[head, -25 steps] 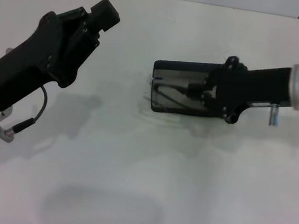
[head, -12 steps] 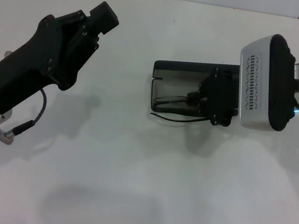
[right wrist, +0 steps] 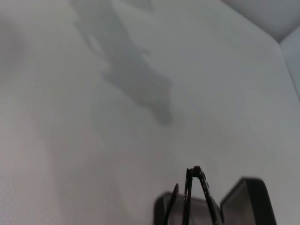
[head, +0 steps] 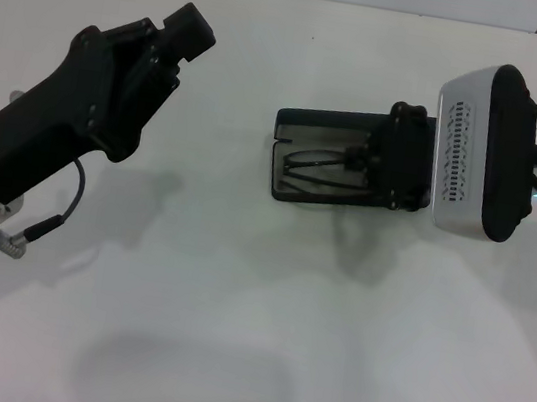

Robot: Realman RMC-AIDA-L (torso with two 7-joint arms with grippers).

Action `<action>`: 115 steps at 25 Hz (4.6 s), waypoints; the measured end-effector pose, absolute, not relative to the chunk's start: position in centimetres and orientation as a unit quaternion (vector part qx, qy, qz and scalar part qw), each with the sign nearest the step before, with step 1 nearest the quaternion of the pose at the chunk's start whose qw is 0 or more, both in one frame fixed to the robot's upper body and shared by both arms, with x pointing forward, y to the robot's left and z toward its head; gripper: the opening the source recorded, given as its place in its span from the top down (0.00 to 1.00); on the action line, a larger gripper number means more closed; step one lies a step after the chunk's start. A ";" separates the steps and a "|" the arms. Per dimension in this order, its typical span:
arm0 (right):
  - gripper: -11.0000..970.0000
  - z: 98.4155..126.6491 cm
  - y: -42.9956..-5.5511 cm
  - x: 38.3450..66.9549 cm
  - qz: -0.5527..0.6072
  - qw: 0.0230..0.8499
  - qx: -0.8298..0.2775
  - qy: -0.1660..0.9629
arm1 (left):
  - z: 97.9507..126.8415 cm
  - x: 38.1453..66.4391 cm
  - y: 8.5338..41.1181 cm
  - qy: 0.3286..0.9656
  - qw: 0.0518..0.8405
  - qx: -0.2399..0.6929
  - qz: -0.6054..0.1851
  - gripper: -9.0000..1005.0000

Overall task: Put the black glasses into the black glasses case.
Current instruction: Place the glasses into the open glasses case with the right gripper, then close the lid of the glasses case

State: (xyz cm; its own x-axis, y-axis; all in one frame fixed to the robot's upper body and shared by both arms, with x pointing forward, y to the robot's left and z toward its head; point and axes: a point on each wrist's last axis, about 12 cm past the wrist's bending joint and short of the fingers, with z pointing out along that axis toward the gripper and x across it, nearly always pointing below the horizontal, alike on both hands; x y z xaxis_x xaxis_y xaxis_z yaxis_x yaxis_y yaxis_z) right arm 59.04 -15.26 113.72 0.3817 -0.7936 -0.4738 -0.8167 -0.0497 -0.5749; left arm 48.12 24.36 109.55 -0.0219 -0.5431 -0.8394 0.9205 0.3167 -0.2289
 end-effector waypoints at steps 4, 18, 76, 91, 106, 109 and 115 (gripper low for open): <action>0.92 113.2 -15.5 59.2 -0.006 0.411 -0.720 0.559 | 109.5 48.1 24.3 0.460 0.668 0.205 -0.548 0.95; 0.92 111.6 -15.2 59.3 -0.032 0.417 -0.715 0.560 | 109.4 48.1 24.2 0.463 0.668 0.202 -0.547 0.95; 0.82 111.3 -15.8 58.1 -0.010 0.426 -0.683 0.594 | 109.4 48.1 24.3 0.462 0.668 0.203 -0.547 0.95; 0.80 114.4 -21.0 55.9 0.167 0.479 -0.546 0.667 | 110.6 49.7 24.4 0.454 0.664 0.230 -0.548 0.95; 0.79 114.2 -42.7 43.8 0.285 0.666 -0.196 0.661 | 116.2 62.1 15.6 0.598 0.501 0.394 -0.486 0.90; 0.78 113.2 -42.7 43.0 0.293 0.654 -0.186 0.672 | 116.4 64.0 13.2 0.648 0.461 0.430 -0.427 0.87; 0.78 111.6 -42.1 42.5 0.311 0.643 -0.176 0.677 | 115.1 65.5 10.6 0.706 0.436 0.447 -0.336 0.86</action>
